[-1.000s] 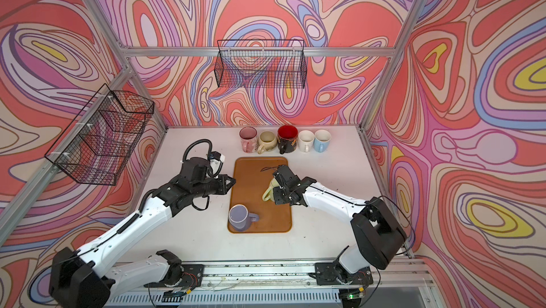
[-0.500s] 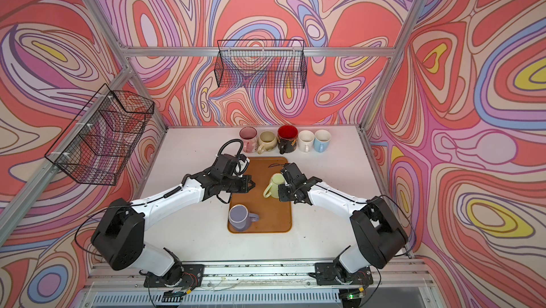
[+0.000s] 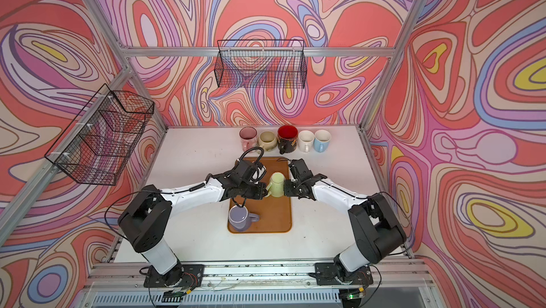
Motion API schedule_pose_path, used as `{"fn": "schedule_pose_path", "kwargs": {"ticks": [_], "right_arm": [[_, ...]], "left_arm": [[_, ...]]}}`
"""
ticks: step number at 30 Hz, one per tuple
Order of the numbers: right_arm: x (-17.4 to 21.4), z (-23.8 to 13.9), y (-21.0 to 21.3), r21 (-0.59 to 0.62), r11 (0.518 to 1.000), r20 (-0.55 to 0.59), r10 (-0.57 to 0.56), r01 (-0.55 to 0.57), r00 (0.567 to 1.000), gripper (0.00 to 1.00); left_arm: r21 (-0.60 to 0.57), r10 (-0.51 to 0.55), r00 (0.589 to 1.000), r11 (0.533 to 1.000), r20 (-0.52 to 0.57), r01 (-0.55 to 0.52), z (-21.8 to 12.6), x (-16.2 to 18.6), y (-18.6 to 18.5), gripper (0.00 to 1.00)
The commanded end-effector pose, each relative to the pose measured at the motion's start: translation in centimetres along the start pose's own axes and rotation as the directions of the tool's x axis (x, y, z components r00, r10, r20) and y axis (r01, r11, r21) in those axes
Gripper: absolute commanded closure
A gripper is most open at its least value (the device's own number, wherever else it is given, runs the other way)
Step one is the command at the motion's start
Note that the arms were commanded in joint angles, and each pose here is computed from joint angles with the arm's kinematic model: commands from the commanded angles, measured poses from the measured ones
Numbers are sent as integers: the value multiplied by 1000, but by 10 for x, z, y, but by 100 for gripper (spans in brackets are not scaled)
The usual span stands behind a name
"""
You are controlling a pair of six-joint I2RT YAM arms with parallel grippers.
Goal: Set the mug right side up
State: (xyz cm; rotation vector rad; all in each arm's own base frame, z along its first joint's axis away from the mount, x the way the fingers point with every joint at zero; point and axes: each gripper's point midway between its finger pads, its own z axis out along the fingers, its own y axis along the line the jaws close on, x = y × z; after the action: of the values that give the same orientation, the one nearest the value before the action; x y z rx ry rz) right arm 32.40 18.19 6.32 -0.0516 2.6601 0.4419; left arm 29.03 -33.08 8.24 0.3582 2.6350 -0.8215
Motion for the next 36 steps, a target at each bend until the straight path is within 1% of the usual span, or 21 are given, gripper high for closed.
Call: {"fn": "schedule_pose_path", "kwargs": {"ticks": [1, 7, 9, 13, 16, 19, 22, 28, 29, 36], "right_arm": [[-14, 6, 6, -33, 999, 19, 10, -9, 1000, 77], [-21, 15, 9, -43, 999, 14, 13, -13, 1000, 77], [-23, 15, 9, -42, 999, 14, 12, -11, 1000, 77], [-25, 14, 7, -38, 999, 17, 10, -9, 1000, 78], [-24, 12, 6, -36, 999, 19, 9, -8, 1000, 78], [-24, 10, 6, -37, 999, 25, 7, -6, 1000, 78], [-24, 9, 8, -50, 999, 25, 8, -7, 1000, 77], [-25, 8, 13, -76, 997, 31, 16, -14, 999, 77], [-25, 8, 13, -77, 997, 31, 17, -14, 999, 77], [-29, 11, 14, -80, 997, 33, 21, -19, 999, 77]], "left_arm": [[8, 20, 999, 1000, 31, -20, 1, -8, -15, 100], [12, 31, 999, 999, 17, -32, 8, 1, -22, 100], [-15, 43, 998, 999, 45, -42, 0, -4, -19, 100], [-82, 83, 990, 994, 116, -74, -29, -22, -14, 100], [-91, 57, 987, 995, 148, -44, -46, -36, -4, 100], [-118, 21, 991, 993, 133, -5, -50, -38, 16, 100], [-133, -6, 995, 991, 99, 19, -39, -39, 30, 100], [-115, -48, 998, 992, 29, 52, -5, -30, 36, 100], [-100, -38, 998, 994, 52, 44, -2, -36, 32, 100], [-94, 3, 1000, 996, 20, -1, 13, -25, 14, 100]]}}
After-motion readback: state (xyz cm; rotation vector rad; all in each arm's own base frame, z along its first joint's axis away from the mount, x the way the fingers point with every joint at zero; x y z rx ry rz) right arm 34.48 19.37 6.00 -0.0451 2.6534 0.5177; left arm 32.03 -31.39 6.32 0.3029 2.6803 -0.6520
